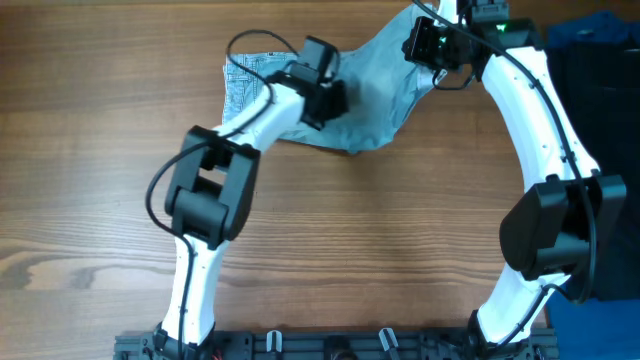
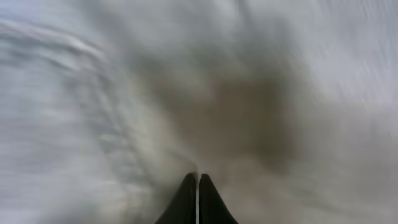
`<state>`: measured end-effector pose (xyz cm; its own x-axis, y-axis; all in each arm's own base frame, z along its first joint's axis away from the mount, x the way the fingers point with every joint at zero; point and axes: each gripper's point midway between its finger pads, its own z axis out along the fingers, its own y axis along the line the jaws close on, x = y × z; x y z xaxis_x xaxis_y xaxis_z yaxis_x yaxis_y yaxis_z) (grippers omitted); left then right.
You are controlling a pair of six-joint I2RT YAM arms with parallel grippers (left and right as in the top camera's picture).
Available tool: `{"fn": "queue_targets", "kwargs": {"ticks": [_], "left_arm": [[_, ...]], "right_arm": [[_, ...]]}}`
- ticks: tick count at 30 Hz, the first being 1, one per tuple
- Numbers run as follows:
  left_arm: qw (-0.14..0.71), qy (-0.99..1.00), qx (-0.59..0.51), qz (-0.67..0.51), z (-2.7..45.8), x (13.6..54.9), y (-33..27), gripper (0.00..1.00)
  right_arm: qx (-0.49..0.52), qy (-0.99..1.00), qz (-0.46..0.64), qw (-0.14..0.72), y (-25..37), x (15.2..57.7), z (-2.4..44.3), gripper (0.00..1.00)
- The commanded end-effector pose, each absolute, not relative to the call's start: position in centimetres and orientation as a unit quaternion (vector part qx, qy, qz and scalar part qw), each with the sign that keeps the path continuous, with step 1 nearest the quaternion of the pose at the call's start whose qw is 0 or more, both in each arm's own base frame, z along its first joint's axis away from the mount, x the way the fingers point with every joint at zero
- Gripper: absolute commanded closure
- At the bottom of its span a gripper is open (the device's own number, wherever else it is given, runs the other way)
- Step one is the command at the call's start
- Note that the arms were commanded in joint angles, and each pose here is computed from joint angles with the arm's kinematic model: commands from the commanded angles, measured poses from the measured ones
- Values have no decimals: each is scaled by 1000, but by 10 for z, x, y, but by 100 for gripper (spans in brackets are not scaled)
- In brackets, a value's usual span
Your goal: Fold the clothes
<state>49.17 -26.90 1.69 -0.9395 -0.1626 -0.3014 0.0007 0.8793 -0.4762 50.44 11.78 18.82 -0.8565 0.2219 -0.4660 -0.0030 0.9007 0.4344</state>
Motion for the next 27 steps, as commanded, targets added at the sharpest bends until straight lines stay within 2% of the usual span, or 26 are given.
{"fn": "queue_targets", "kwargs": {"ticks": [1, 4, 9, 15, 23, 27], "left_arm": [[232, 939, -100, -233, 70, 530, -194, 96], [251, 930, -151, -221, 80, 548, -134, 96], [257, 926, -190, -200, 77, 556, -71, 96], [249, 932, -205, -168, 70, 550, -33, 96], [230, 927, -256, -147, 62, 539, 20, 96], [221, 930, -266, -123, 57, 530, 43, 96]], "right_arm": [[38, 935, 218, 279, 131, 510, 208, 96], [28, 935, 202, 290, 144, 511, 213, 96], [19, 934, 197, 299, 174, 514, 206, 96], [26, 929, 241, 279, 222, 517, 183, 96], [13, 902, 295, 316, 289, 517, 203, 96], [6, 903, 289, 319, 310, 518, 185, 96]]}}
